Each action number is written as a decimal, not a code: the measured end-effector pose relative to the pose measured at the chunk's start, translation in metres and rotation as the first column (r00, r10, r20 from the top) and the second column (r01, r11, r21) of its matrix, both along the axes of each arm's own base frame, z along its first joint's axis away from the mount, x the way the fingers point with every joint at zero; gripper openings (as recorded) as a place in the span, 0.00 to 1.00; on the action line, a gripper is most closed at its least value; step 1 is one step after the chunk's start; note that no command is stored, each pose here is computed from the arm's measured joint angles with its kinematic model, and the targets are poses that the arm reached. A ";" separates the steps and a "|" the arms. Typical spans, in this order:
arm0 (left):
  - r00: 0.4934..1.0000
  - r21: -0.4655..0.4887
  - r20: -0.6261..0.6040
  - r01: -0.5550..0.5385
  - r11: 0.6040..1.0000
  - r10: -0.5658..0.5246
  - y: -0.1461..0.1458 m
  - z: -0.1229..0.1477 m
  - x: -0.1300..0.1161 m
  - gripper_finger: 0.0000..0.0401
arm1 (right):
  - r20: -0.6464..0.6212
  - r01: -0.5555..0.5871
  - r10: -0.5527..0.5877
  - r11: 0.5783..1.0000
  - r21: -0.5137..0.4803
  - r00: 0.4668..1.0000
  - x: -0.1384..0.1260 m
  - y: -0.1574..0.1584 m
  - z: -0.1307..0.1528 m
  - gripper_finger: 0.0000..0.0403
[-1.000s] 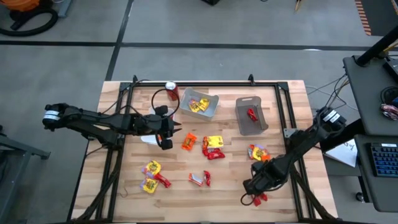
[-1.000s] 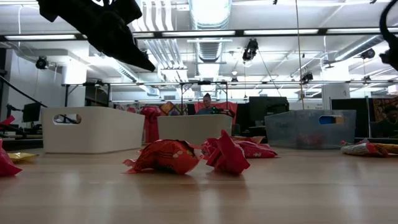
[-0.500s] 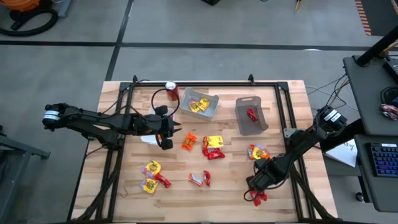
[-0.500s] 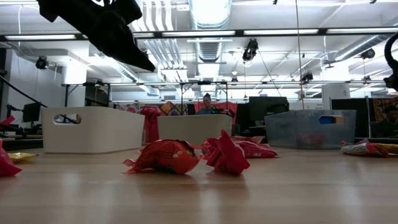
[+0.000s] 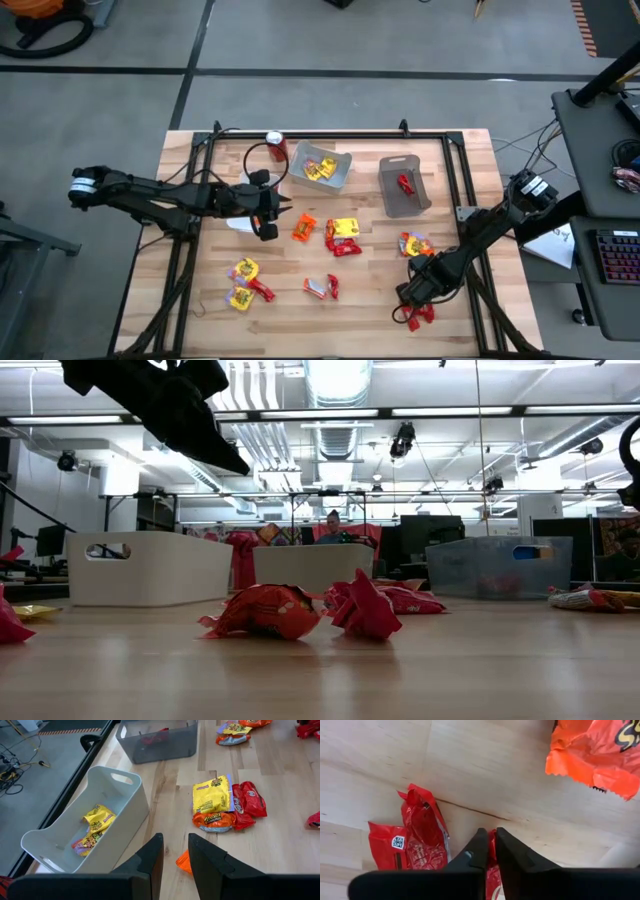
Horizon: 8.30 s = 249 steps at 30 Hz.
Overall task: Sort candy
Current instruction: Put the red chocolate into the black bin
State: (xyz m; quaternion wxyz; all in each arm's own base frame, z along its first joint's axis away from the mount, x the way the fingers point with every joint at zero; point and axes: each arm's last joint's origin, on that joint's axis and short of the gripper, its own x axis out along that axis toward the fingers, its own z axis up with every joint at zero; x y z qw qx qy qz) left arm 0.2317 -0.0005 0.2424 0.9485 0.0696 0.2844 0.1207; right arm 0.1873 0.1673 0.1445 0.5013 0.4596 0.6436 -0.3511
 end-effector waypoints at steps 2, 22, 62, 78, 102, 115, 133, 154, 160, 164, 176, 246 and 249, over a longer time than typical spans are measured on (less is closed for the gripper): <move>1.000 0.000 0.000 0.000 1.000 0.000 0.000 0.000 0.000 0.19 | -0.003 -0.002 0.002 1.000 -0.005 1.000 -0.001 -0.001 0.003 0.04; 0.995 -0.072 0.093 -0.036 0.997 0.042 0.000 0.006 0.004 0.19 | 0.505 0.056 0.376 0.757 -0.651 0.777 0.027 -0.028 0.123 0.03; 0.998 -0.419 0.055 0.020 0.908 0.004 -0.039 -0.001 -0.003 0.19 | -0.043 -0.100 0.098 0.716 -0.691 0.994 0.029 -0.278 0.088 0.09; 0.999 -0.456 0.047 0.010 0.890 0.013 -0.044 -0.001 -0.004 0.19 | -0.020 -0.094 0.110 0.723 -0.685 0.994 0.031 -0.277 0.086 0.26; 0.869 -0.708 -0.258 0.128 0.695 -0.423 -0.106 -0.020 -0.045 0.19 | 0.231 -0.157 0.507 0.611 -0.776 0.831 0.086 -0.211 0.147 0.19; 0.828 -0.624 -0.298 0.207 0.753 -0.474 -0.128 -0.032 -0.050 0.19 | 0.236 -0.164 0.522 0.609 -0.776 0.820 0.088 -0.205 0.142 0.19; 0.784 -0.488 -0.457 0.173 0.855 -0.420 -0.138 -0.078 -0.031 0.19 | 0.246 -0.154 0.521 0.609 -0.778 0.817 0.089 -0.205 0.140 0.19; 0.770 -0.491 -0.481 0.160 0.856 -0.420 -0.137 -0.078 -0.034 0.19 | 0.268 -0.129 0.509 0.616 -0.777 0.818 0.091 -0.205 0.141 0.21; 0.756 -0.515 -0.472 0.182 0.838 -0.454 -0.136 -0.073 -0.036 0.19 | 0.282 -0.114 0.506 0.618 -0.778 0.815 0.092 -0.205 0.141 0.20; 0.748 -0.507 -0.458 0.224 0.833 -0.480 -0.136 -0.071 -0.037 0.19 | 0.293 -0.099 0.492 0.626 -0.774 0.820 0.092 -0.205 0.141 0.19; 0.701 -0.319 -0.506 0.390 0.864 -0.503 -0.136 -0.085 -0.031 0.19 | 0.321 -0.088 0.483 0.651 -0.754 0.815 0.093 -0.204 0.141 0.19; 0.896 0.391 0.290 -0.431 0.813 0.335 -0.110 -0.026 0.003 0.00 | 0.393 0.346 0.882 0.295 -0.891 0.260 0.219 -0.128 0.077 0.47; 0.896 0.389 0.292 -0.432 0.814 0.336 -0.110 -0.027 0.004 0.00 | 0.407 0.303 0.871 0.323 -0.897 0.276 0.225 -0.132 0.072 0.47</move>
